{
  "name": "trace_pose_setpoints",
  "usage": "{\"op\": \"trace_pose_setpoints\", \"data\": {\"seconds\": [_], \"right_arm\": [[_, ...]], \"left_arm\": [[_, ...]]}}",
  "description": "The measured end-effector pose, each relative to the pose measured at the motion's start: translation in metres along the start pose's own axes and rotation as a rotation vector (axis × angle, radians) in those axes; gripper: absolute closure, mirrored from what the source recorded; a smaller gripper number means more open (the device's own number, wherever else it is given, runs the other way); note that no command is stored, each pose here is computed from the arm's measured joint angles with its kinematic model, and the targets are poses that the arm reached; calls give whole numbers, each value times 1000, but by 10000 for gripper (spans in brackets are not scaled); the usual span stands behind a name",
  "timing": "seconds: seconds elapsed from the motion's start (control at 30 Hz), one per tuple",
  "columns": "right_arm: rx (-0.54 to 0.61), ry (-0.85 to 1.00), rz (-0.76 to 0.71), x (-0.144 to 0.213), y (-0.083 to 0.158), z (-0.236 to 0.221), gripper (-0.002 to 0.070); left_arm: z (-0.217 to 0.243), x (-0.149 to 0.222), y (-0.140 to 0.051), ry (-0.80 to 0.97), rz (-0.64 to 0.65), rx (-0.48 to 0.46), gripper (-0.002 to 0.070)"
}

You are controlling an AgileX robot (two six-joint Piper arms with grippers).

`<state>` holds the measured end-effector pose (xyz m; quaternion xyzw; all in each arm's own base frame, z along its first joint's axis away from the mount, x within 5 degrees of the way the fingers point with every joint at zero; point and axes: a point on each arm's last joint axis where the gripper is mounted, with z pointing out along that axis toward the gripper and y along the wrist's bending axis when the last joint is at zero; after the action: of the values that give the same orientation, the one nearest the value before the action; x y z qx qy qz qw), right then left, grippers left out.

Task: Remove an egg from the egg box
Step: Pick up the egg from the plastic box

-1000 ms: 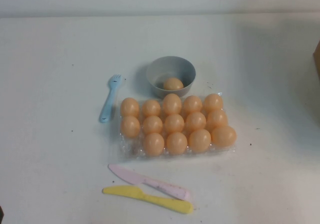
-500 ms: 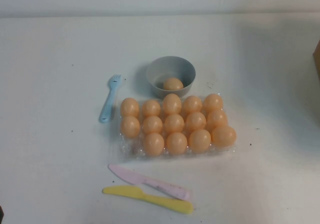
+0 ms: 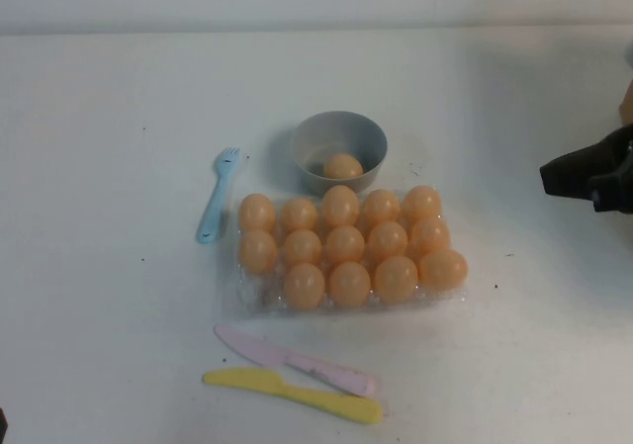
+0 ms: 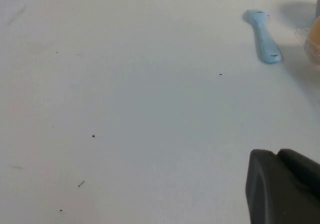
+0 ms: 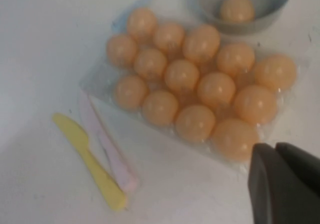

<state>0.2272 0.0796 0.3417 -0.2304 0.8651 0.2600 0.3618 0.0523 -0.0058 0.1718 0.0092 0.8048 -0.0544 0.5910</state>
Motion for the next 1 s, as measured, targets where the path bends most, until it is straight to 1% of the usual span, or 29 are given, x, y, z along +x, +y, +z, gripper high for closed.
{"op": "trace_pose_setpoints", "data": {"seconds": [0.1, 0.17, 0.3, 0.4, 0.5, 0.6, 0.67, 0.73, 0.77, 0.83, 1.0], "right_arm": [[24, 170, -17, -14, -12, 17, 694], [63, 273, -39, -19, -16, 31, 694], [166, 410, -70, -26, -21, 59, 693], [187, 466, -99, -29, -21, 76, 669], [172, 510, -122, -32, -18, 94, 554], [146, 550, -155, -28, -15, 111, 365], [113, 584, -220, -24, -12, 123, 232], [85, 613, -281, -20, -9, 133, 157], [71, 624, -309, -18, -8, 136, 135], [54, 627, -337, -17, -7, 140, 112], [42, 590, -383, -19, -8, 145, 98]], "left_arm": [[0, 0, 0, 0, 0, 0, 678], [0, 0, 0, 0, 0, 0, 678], [0, 0, 0, 0, 0, 0, 678], [0, 0, 0, 0, 0, 0, 678], [0, 0, 0, 0, 0, 0, 678], [0, 0, 0, 0, 0, 0, 678], [0, 0, 0, 0, 0, 0, 678], [0, 0, 0, 0, 0, 0, 678], [0, 0, 0, 0, 0, 0, 678], [0, 0, 0, 0, 0, 0, 678], [0, 0, 0, 0, 0, 0, 678]]}}
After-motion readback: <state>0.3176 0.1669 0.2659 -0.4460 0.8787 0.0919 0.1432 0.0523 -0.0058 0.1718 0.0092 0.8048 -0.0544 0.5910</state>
